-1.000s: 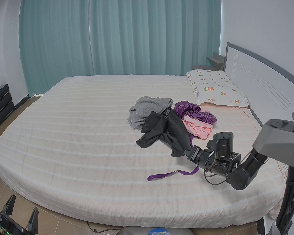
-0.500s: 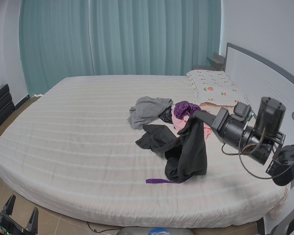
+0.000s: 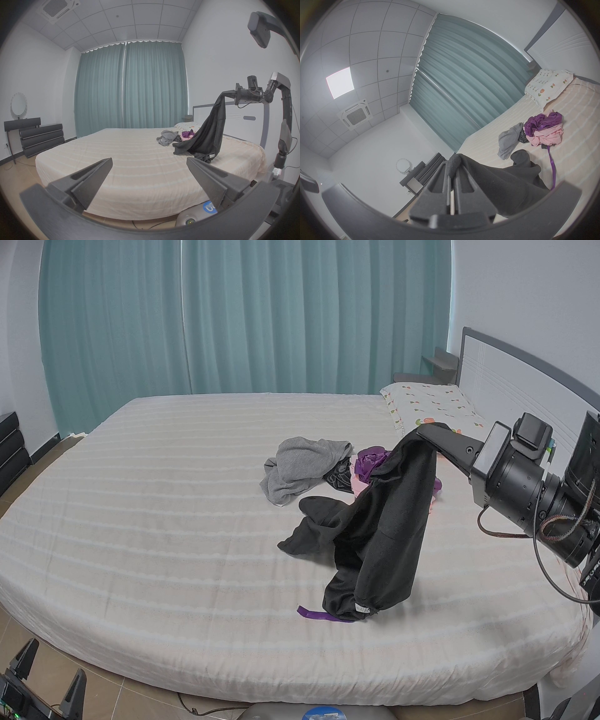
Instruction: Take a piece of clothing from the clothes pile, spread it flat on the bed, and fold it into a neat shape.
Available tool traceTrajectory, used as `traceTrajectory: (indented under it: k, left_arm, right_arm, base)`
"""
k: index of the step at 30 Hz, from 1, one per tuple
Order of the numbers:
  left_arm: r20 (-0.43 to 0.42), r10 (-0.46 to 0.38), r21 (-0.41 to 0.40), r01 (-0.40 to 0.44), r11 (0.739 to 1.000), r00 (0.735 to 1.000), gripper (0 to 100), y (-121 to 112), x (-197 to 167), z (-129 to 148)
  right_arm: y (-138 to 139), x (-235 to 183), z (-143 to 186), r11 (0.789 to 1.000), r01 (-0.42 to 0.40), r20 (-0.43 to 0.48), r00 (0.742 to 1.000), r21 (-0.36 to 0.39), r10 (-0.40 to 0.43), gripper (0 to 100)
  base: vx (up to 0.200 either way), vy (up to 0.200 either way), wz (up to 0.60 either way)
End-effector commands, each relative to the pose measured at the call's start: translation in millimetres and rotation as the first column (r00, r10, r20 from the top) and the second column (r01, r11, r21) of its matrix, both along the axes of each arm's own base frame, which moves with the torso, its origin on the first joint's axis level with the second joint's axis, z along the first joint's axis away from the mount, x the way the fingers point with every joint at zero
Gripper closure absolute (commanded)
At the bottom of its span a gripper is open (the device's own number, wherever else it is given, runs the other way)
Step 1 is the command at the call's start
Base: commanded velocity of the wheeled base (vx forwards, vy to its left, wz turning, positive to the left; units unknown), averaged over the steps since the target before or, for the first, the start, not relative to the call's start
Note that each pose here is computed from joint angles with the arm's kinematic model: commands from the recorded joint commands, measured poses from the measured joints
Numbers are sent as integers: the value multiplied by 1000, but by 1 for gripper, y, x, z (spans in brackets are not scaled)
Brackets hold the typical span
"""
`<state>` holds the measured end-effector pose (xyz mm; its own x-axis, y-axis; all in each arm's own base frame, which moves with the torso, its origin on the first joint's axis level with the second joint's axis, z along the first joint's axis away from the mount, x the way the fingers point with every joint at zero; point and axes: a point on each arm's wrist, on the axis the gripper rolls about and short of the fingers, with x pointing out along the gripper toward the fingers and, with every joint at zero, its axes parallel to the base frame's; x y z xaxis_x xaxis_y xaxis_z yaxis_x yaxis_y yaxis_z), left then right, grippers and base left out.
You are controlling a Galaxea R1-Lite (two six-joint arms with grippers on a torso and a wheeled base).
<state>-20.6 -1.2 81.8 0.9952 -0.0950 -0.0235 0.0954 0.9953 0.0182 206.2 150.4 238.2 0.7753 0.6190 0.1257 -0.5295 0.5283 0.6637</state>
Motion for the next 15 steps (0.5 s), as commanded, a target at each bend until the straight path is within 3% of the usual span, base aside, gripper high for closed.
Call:
traceTrajectory:
  k: [1,3,4,5,6,9,15]
  left_arm:
    - [68,-25,2,24,1000,997,0,-1,-3,10]
    - [225,-65,-65,82,995,972,0,-1,-10,74]
    - [230,-83,-101,108,989,970,0,-1,-8,93]
    - [156,-115,-138,137,981,981,0,-1,5,107]
    - [151,-118,-137,139,981,981,0,-1,6,108]
    - [-28,-167,-66,165,984,986,0,-4,32,99]
    - [-217,-168,-64,158,985,962,0,-5,51,70]
  right_arm:
    - [0,-4,4,1000,-7,23,1000,-2,7,100]
    - [0,-3,1,1000,-6,16,1000,-14,7,100]
    - [0,-3,0,1000,-6,15,1000,-15,7,100]
    - [1,-3,0,1000,-8,15,1000,-15,8,100]
    - [1,-4,0,1000,-10,15,1000,-15,10,100]
    - [-1,-5,2,1000,-5,19,1000,-10,5,100]
    - [-4,-8,-2,1000,-2,10,1000,-20,2,100]
  base:
    - [0,0,0]
    - [0,0,0]
    - [0,0,0]
    - [0,0,0]
    - [0,0,0]
    - [0,0,0]
    - [0,0,0]
